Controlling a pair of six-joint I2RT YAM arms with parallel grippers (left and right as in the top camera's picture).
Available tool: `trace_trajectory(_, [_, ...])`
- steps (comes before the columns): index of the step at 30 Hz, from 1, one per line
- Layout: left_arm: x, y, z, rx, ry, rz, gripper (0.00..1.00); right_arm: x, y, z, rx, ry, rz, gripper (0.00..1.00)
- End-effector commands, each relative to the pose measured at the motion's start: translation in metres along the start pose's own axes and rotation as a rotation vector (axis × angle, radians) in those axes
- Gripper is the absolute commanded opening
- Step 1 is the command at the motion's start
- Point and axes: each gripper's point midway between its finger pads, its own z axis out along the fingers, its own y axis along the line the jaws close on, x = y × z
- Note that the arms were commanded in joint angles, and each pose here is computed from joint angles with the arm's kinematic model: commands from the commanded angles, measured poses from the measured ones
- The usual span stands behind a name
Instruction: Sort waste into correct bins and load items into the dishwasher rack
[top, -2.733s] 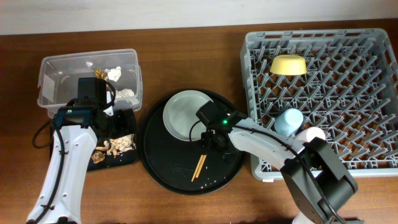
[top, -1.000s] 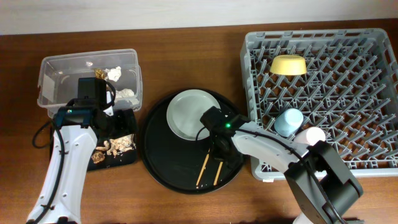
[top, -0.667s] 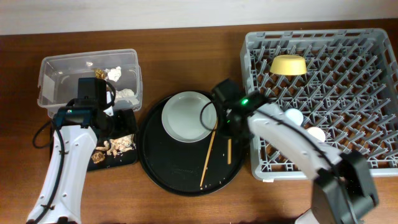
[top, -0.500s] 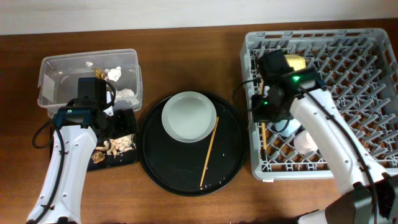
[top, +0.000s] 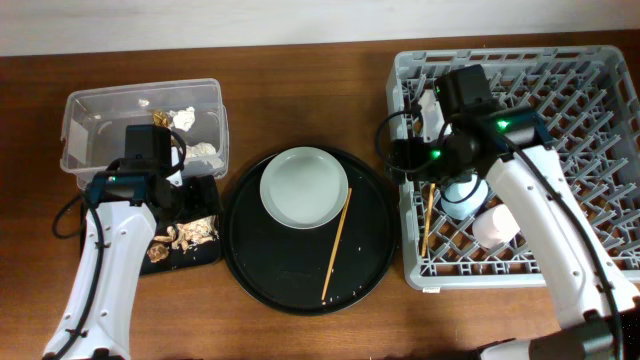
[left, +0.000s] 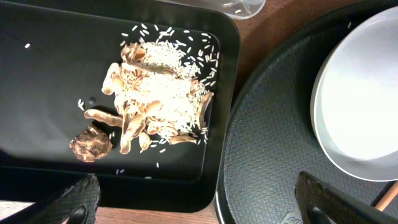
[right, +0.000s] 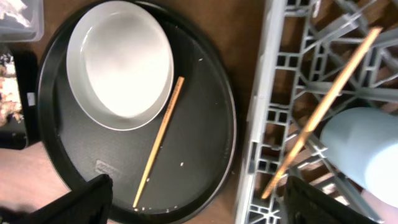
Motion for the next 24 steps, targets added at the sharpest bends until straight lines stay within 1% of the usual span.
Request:
trace_trajectory(1, [-0.002, 0.0, -0.005, 0.007, -0.016, -0.012, 0.99, -0.014, -0.039, 0.019, 0.208, -0.028, 0.092, 0.69])
trace_trajectory(2, [-0.002, 0.0, -0.005, 0.007, -0.016, -0.013, 0.99, -0.021, -0.051, 0.019, 0.277, -0.059, 0.091, 0.64])
trace_trajectory(3, [-0.002, 0.0, -0.005, 0.007, -0.016, -0.013, 0.99, -0.03, -0.061, 0.022, 0.327, -0.091, 0.115, 0.53])
trace_trajectory(4, [-0.002, 0.0, -0.005, 0.007, -0.017, -0.013, 0.99, -0.036, -0.067, 0.028, 0.339, -0.099, 0.126, 0.5])
trace_trajectory(8, [-0.002, 0.0, -0.005, 0.007, -0.017, -0.013, 0.99, -0.047, -0.109, 0.052, 0.38, -0.079, 0.213, 0.49])
trace_trajectory(10, [-0.002, 0.0, -0.005, 0.008, -0.018, -0.013, 0.99, -0.053, -0.111, 0.056, 0.377, -0.098, 0.217, 0.45])
trace_trajectory(11, [-0.002, 0.0, -0.005, 0.008, -0.018, -0.013, 0.99, -0.054, -0.113, 0.06, 0.379, -0.091, 0.217, 0.43])
trace_trajectory(13, [-0.002, 0.0, -0.005, 0.007, -0.017, -0.013, 0.99, -0.049, -0.117, 0.076, 0.384, -0.049, 0.22, 0.41])
trace_trajectory(14, [-0.002, 0.0, -0.005, 0.007, -0.017, -0.013, 0.99, -0.051, -0.117, 0.081, 0.38, -0.048, 0.22, 0.37])
trace_trajectory(16, [-0.002, 0.0, -0.005, 0.007, -0.018, -0.013, 0.99, -0.058, -0.115, 0.082, 0.366, -0.074, 0.217, 0.19])
trace_trajectory(18, [-0.002, 0.0, -0.005, 0.007, -0.018, -0.013, 0.99, -0.063, -0.114, 0.082, 0.358, -0.094, 0.215, 0.04])
trace_trajectory(21, [-0.002, 0.0, -0.005, 0.007, -0.018, -0.013, 0.99, -0.079, -0.109, 0.072, 0.347, -0.144, 0.21, 0.04])
trace_trajectory(23, [-0.002, 0.0, -0.005, 0.007, -0.018, -0.013, 0.99, -0.088, -0.106, 0.07, 0.332, -0.174, 0.202, 0.08])
trace_trajectory(24, [-0.002, 0.0, -0.005, 0.007, -0.018, -0.013, 0.99, -0.09, -0.102, 0.071, 0.306, -0.175, 0.188, 0.08])
